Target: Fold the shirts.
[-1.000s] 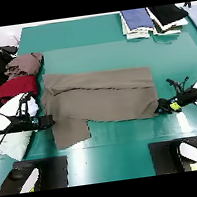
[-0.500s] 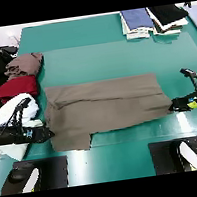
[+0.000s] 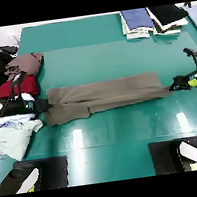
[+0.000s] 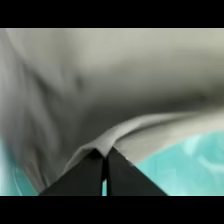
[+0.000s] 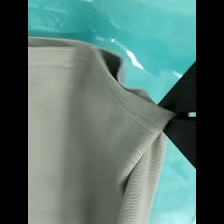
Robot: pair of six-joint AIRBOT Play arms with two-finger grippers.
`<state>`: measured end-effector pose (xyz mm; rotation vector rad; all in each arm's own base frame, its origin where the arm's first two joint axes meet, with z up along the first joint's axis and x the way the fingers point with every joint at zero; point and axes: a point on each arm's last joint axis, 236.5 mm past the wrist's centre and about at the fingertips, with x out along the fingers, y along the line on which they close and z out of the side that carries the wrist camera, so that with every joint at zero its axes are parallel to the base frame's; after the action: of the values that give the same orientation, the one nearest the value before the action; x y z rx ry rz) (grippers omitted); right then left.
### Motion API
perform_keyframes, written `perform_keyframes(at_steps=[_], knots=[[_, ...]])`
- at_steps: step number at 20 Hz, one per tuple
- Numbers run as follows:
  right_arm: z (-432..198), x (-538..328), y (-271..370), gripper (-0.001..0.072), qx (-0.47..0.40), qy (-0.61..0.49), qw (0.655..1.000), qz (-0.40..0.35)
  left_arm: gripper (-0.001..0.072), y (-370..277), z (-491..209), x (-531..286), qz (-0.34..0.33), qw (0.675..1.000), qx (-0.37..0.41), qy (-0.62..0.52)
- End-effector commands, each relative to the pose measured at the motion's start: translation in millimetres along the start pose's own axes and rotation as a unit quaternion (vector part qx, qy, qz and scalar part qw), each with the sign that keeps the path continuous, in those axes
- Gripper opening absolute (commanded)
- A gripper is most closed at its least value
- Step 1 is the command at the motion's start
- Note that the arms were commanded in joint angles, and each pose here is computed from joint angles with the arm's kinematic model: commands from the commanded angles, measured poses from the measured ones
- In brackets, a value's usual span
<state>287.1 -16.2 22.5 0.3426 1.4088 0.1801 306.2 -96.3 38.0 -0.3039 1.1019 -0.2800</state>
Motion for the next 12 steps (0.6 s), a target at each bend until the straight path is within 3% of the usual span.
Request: perform_keyframes(at_steps=[1, 4, 5, 6, 7, 11, 12], knots=[[43.4, 13.5, 2.1, 0.0013, 0.014, -0.002, 0.999, 0.038, 0.0025, 16.7, 47.5, 34.0, 0.019, 0.999, 0.008, -0.025], [71.9, 28.2, 6.0, 0.0014, 0.032, -0.015, 0.997, 0.071, 0.0025, 20.2, 69.9, 52.7, 0.015, 0.999, -0.007, -0.041], [82.7, 31.5, 7.8, 0.0061, 0.038, -0.028, 0.996, 0.082, 0.0028, 18.1, 75.1, 56.7, 0.008, 0.999, -0.016, -0.045], [94.7, 33.8, 8.4, 0.0322, 0.044, -0.044, 0.994, 0.089, 0.0178, 15.7, 77.7, 59.7, 0.002, 0.999, -0.019, -0.043], [104.7, 34.3, 10.1, 0.0466, 0.049, -0.057, 0.992, 0.097, 0.048, 12.0, 80.3, 61.5, -0.007, 0.999, -0.025, -0.043], [101.8, 29.8, -2.2, 0.0466, 0.035, -0.05, 0.993, 0.101, 0.048, 4.0, 85.9, 54.0, -0.015, 0.999, -0.011, -0.037], [93.4, 31.6, -11.1, 0.0466, 0.042, -0.041, 0.993, 0.104, 0.0319, 1.0, 83.7, 53.0, -0.018, 0.999, -0.01, -0.03]])
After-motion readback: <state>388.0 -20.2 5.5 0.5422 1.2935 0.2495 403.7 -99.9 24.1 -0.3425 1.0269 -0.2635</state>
